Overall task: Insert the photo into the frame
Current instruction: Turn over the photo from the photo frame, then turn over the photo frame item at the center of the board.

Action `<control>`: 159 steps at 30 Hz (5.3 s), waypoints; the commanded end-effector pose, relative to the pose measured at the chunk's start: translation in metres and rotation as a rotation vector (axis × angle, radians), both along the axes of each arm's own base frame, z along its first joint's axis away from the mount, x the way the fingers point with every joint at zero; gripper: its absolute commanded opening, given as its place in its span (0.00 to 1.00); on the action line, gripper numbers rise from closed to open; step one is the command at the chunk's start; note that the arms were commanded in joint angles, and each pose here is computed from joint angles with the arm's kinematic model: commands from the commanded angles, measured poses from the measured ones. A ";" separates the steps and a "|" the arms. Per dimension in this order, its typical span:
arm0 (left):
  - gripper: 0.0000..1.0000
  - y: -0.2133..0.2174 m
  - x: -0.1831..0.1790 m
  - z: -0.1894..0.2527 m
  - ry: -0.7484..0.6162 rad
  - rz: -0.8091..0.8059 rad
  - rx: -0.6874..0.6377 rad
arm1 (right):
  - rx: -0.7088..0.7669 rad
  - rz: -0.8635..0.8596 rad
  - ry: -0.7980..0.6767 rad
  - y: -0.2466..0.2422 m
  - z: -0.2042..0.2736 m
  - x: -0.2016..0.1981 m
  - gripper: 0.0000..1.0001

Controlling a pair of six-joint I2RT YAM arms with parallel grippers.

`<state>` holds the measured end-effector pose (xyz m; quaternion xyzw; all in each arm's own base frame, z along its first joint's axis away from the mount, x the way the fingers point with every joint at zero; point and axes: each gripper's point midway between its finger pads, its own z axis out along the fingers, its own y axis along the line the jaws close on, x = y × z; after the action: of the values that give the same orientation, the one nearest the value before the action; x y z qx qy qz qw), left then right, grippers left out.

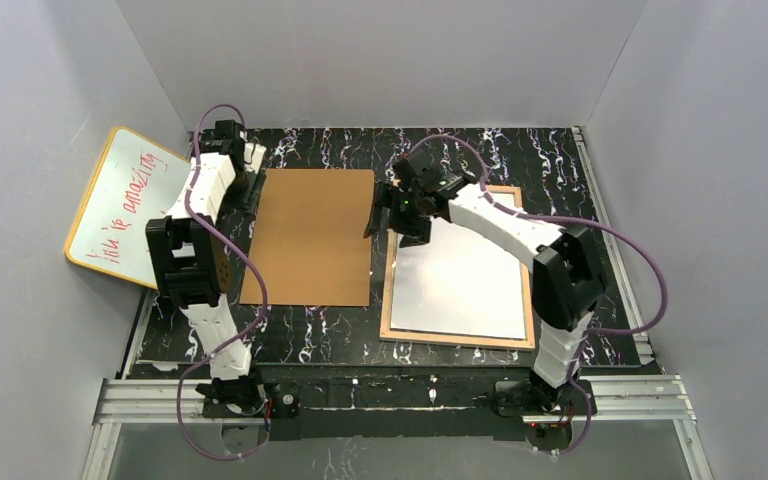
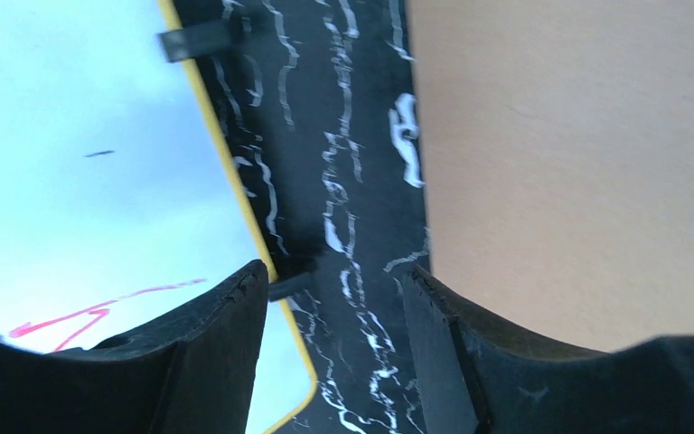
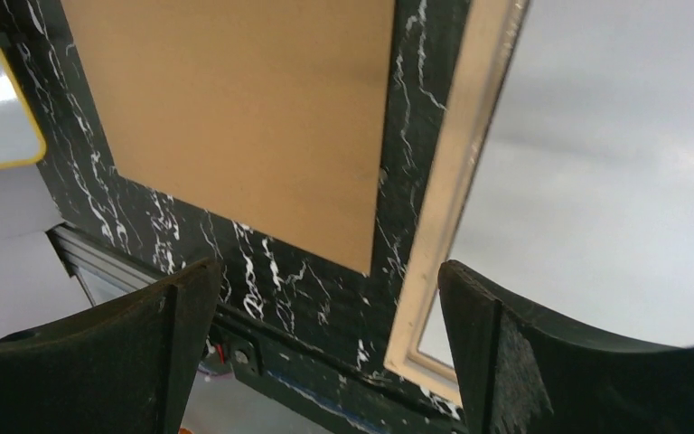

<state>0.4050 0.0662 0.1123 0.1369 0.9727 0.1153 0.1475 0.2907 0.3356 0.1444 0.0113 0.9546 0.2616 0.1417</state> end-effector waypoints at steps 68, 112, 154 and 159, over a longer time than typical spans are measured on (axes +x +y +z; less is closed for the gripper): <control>0.07 -0.084 -0.083 -0.128 0.534 -0.097 -0.448 | 0.952 0.115 -0.018 0.147 0.126 -0.006 0.83; 0.94 -0.150 -0.192 0.171 -0.581 -1.436 -0.160 | 0.978 -0.306 0.278 0.110 0.196 0.042 0.01; 0.00 -0.184 -0.152 0.239 -0.729 -1.363 -0.423 | 0.410 0.880 -1.191 -0.044 0.225 -0.028 0.99; 0.00 -0.196 -0.167 0.239 -0.684 -1.406 -0.486 | 0.458 1.026 -1.211 -0.033 0.232 -0.034 0.96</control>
<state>0.2679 -0.1110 0.3474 0.6260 0.5772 -0.1210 0.5102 0.2533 0.2936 0.3749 -0.4679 0.5892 0.4574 0.4741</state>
